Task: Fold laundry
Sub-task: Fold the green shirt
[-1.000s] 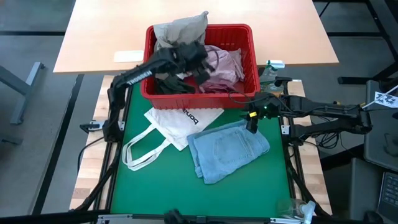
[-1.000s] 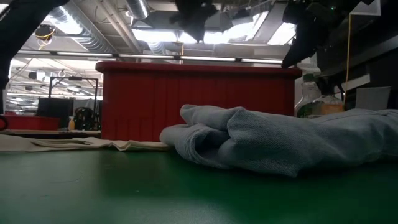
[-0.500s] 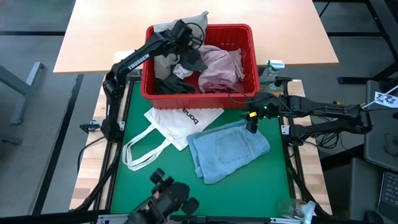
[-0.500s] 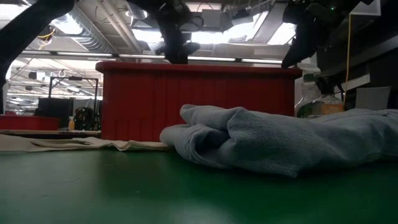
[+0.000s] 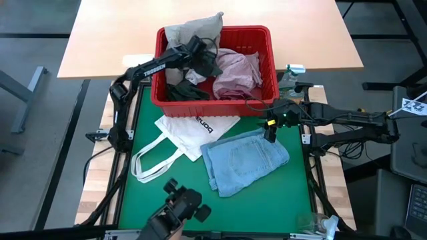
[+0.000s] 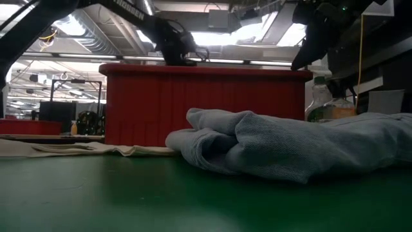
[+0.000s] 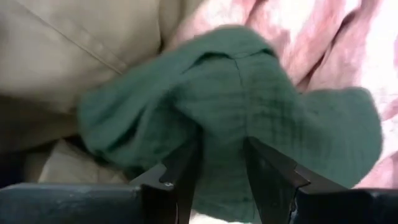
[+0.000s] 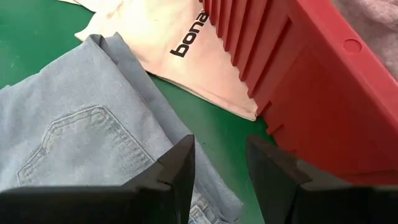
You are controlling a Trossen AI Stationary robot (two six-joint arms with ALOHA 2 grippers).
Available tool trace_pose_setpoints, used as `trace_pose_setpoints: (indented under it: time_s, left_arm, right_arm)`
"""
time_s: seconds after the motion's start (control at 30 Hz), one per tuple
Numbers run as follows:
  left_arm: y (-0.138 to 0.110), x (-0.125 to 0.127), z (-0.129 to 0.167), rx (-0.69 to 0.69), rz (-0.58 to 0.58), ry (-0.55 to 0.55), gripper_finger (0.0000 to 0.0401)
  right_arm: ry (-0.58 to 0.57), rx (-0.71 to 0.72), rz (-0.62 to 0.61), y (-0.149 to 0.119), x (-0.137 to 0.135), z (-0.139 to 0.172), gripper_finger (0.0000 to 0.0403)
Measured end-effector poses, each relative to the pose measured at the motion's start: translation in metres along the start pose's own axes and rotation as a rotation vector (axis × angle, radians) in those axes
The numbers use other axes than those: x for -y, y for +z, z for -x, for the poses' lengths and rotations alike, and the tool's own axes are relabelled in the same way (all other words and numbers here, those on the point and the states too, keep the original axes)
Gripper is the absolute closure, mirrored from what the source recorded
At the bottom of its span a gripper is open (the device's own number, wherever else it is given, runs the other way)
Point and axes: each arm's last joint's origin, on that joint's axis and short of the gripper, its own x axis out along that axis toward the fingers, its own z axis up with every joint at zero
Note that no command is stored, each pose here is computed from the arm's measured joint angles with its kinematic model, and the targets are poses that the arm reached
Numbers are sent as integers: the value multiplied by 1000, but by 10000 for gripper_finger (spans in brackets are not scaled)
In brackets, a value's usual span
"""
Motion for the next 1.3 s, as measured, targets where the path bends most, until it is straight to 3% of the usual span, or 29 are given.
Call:
trace_pose_setpoints:
  time_s: [0.33, 0.7, 0.97, 1.3]
  left_arm:
    - [-18, 5, -19, 7, -1, -18, 285]
    - [-11, 18, -12, 45, -14, -66, 395]
    - [26, 36, 26, 188, -46, -124, 399]
    - [70, 54, 103, 345, -81, -192, 400]
  right_arm:
    - [0, 0, 0, 0, 0, 0, 260]
    - [0, -1, 0, 0, 0, 0, 260]
    - [0, -1, -2, 0, 0, 0, 260]
    - [2, 23, -6, 1, 0, 2, 260]
